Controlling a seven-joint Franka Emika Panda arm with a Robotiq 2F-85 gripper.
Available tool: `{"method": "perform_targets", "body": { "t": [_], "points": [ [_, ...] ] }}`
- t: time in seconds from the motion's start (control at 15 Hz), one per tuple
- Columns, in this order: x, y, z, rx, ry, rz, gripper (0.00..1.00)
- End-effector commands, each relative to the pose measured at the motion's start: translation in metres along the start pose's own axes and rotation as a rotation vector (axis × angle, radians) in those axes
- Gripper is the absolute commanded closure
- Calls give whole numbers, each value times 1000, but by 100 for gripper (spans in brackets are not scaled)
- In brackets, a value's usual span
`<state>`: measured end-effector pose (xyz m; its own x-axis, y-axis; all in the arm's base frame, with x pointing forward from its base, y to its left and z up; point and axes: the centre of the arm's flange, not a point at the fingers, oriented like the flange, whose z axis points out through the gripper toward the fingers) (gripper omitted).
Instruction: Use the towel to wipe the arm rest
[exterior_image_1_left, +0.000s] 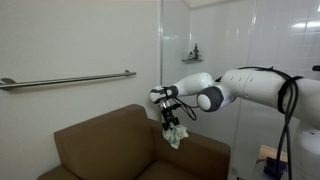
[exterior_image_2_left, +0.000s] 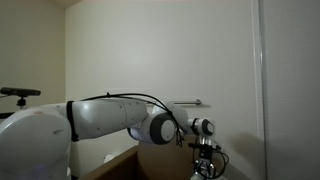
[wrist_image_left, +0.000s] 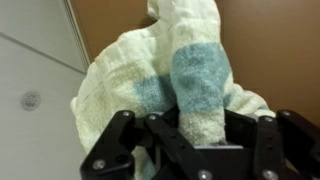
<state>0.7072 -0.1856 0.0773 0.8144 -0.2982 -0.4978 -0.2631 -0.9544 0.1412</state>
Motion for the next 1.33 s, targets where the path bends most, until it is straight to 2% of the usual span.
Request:
{"method": "perform_targets", "body": {
  "t": [0.0,0.47,0.53,0.6,0.67,0.73,0.93,1.0,1.13,1.27],
  "points": [
    [23,0,-2,2,22,29,91],
    [70,-12,-50,-2,262,68,92],
    [75,-11,-52,-12,255,79,92],
    [74,-7,-51,8,135,13,92],
    [66,-6,-48,38,103,-62,92],
    [13,-8,-26,14,171,8,84],
    [9,-7,-23,22,135,-34,84],
    [9,-7,-23,22,134,-36,93],
    [20,-3,-19,-2,184,28,93],
    [43,-2,-21,-34,293,97,93]
  ]
}}
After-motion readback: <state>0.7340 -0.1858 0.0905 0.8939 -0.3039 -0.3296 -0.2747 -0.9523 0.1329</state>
